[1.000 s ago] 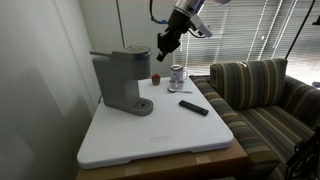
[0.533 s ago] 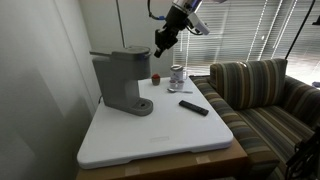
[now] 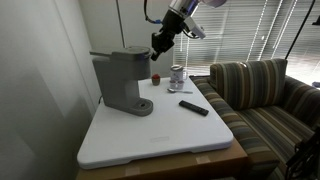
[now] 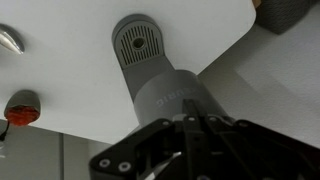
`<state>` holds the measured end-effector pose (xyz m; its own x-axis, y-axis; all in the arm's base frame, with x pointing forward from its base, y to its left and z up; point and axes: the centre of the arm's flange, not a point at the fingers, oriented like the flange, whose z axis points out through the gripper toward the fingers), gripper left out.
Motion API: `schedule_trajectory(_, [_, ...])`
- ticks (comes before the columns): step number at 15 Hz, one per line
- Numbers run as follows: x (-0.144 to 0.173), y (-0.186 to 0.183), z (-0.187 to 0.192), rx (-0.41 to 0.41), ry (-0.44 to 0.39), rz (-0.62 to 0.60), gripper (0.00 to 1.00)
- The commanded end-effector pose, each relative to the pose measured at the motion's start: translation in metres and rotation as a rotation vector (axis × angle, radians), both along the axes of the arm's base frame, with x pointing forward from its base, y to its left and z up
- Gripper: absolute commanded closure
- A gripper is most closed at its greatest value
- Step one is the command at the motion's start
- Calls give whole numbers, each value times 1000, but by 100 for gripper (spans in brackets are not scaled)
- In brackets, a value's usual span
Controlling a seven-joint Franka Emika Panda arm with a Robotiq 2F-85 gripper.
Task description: Lift up the handle on the coffee machine.
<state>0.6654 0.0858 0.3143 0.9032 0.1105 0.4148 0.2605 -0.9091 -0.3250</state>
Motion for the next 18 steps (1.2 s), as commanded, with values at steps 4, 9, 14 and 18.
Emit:
schedule_trajectory(4, [5,-8,0,15,-37,7,100])
schedule_trajectory(9, [4,-9,4,18,-49,11,100])
schedule_trajectory(14, [0,-7,8,15,-65,20,100])
schedule_trajectory(18, [-4,-5,12,8,-88,25,100])
